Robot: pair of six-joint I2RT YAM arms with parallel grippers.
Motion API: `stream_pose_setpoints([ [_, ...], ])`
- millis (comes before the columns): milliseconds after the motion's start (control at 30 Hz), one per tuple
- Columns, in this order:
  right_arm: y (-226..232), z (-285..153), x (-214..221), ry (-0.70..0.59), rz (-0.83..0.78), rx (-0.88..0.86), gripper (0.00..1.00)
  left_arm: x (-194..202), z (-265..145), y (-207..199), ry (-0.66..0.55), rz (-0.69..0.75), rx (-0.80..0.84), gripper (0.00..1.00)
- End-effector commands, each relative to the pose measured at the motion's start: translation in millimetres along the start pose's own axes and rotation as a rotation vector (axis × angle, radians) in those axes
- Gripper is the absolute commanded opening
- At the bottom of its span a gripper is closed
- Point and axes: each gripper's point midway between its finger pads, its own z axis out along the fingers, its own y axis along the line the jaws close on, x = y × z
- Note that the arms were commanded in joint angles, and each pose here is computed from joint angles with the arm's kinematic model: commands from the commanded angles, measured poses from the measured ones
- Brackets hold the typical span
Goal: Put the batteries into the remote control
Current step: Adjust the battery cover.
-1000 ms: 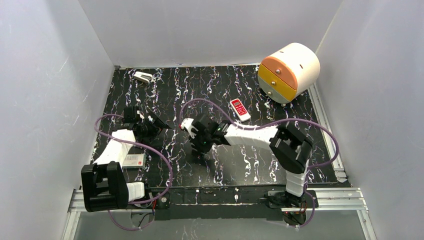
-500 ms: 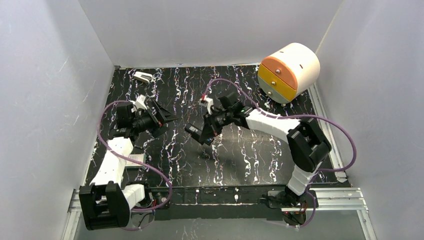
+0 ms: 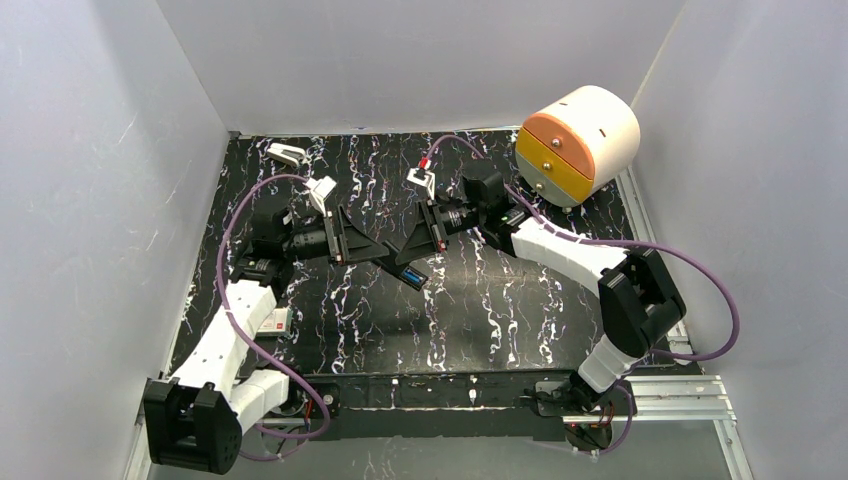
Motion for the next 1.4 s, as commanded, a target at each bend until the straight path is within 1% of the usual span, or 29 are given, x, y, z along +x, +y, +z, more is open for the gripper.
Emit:
stream_pose_setpoints([
  [0,23.6,-2.0,-3.2,0.014,0.009,-0.095,0.01,2.3,-1.3,-21.8,0.058,0.082,0.091,0.70],
  [133,24.4,-2.2,-0.6,0.028,0.020,-0.107,0.01,6.5,-3.0,-29.9,0.109,0.085,0.143,0.55],
  [233,24.0,-1.3,2.5,0.047,0.032,-0.118,0.01,13.1,-4.2,-33.9,0.144,0.080,0.174,0.50],
  [333,22.1,1.3,5.8,0.062,0.045,-0.125,0.01,18.4,-3.5,-38.4,0.173,0.087,0.199,0.42],
  [433,19.3,3.6,7.5,0.071,0.060,-0.125,0.01,18.0,-2.0,-37.7,0.177,0.092,0.201,0.28],
  [467,17.9,3.9,7.8,0.072,0.066,-0.123,0.01,17.1,-1.7,-38.1,0.177,0.094,0.202,0.21],
  [500,16.8,4.3,6.7,0.066,0.067,-0.117,0.01,15.5,-1.3,-38.3,0.175,0.098,0.202,0.11],
  [533,16.3,4.8,5.8,0.060,0.063,-0.112,0.01,14.2,-1.0,-38.9,0.173,0.102,0.201,0.00],
  [567,15.2,4.6,3.3,0.045,0.055,-0.098,0.11,11.8,-0.3,-39.2,0.166,0.107,0.197,0.00],
  [600,11.3,4.6,-2.3,0.012,0.047,-0.069,0.24,9.3,0.3,-39.8,0.158,0.112,0.192,0.00],
  [633,6.5,2.4,-7.7,-0.023,0.046,-0.032,0.40,5.3,1.4,-39.6,0.143,0.114,0.179,0.00],
  [667,1.0,-1.4,-13.5,-0.059,0.040,0.007,0.48,0.4,2.9,-39.0,0.123,0.109,0.160,0.00],
  [700,-3.6,-5.9,-20.9,-0.104,0.037,0.044,0.52,-5.3,5.0,-36.4,0.095,0.094,0.132,0.00],
  [800,-12.3,-21.2,-41.7,-0.272,0.028,0.158,0.59,-20.3,11.6,-25.1,0.024,-0.006,0.052,0.00],
  [900,-13.7,-39.7,-59.1,-0.483,0.065,0.251,0.67,-30.8,14.7,-18.0,-0.040,-0.090,0.001,0.00],
  [1000,-7.1,-56.0,-66.8,-0.657,0.147,0.241,0.72,-40.7,13.2,-25.5,-0.110,-0.104,0.015,0.00],
  [1067,-4.3,-63.9,-68.3,-0.745,0.214,0.222,0.73,-46.6,13.9,-26.4,-0.148,-0.122,0.021,0.00],
  [1133,-10.1,-67.9,-65.5,-0.805,0.318,0.223,0.74,-52.6,14.4,-28.8,-0.182,-0.125,0.037,0.00],
  [1233,-14.5,-65.8,-62.0,-0.861,0.409,0.235,0.74,-55.7,14.8,-30.5,-0.211,-0.132,0.049,0.00],
  [1300,-9.8,-60.3,-66.4,-0.875,0.400,0.217,0.73,-54.3,15.0,-31.5,-0.206,-0.139,0.055,0.00],
  [1367,-0.1,-50.4,-73.7,-0.860,0.399,0.156,0.71,-53.5,14.4,-32.1,-0.206,-0.138,0.057,0.00],
])
